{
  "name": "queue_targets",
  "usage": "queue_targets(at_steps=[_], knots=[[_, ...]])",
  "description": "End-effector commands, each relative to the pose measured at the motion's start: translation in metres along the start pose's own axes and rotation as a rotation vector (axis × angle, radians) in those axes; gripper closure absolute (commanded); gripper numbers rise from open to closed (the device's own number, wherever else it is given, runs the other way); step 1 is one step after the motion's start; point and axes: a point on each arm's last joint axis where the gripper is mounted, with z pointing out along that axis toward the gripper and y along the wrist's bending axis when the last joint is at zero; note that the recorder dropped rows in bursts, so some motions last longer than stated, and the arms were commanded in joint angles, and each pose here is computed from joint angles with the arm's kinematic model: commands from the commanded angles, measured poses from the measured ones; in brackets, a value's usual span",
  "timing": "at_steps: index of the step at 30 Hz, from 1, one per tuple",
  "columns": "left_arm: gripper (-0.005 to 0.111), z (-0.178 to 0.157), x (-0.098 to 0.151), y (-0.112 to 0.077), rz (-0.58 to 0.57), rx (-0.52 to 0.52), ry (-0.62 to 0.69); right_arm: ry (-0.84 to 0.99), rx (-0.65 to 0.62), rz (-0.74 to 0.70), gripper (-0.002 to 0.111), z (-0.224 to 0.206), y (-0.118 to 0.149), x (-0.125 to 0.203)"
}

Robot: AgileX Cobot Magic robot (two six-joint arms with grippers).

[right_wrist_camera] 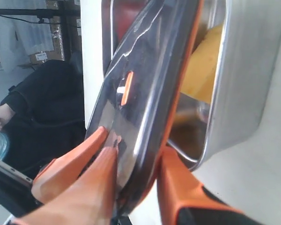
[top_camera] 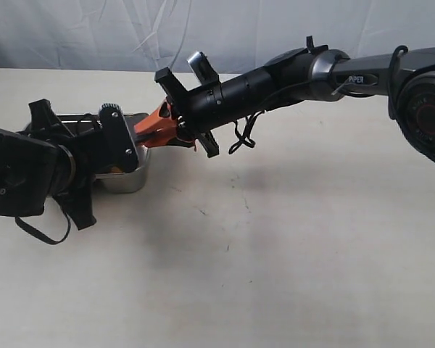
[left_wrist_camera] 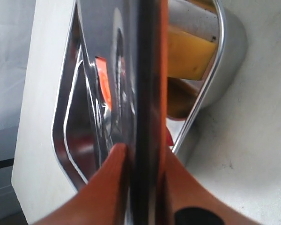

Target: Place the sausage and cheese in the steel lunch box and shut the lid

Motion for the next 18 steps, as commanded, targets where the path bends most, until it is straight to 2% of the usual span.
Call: queue_targets(at_steps=[1,5,18], knots=[[0.092,0.006,0.015,-0.014,-0.132,0.064,0.12,-0.009,-0.04,-0.011,0.109,0.0,0.008,0.0],[0.092,0.002,0.019,-0.009,-0.146,0.029,0.158,-0.033,-0.032,-0.008,0.109,0.0,0.007,-0.002],[0.092,-0.029,0.022,0.014,-0.212,-0.045,0.09,-0.077,-0.026,0.002,0.109,0.0,0.007,-0.006]])
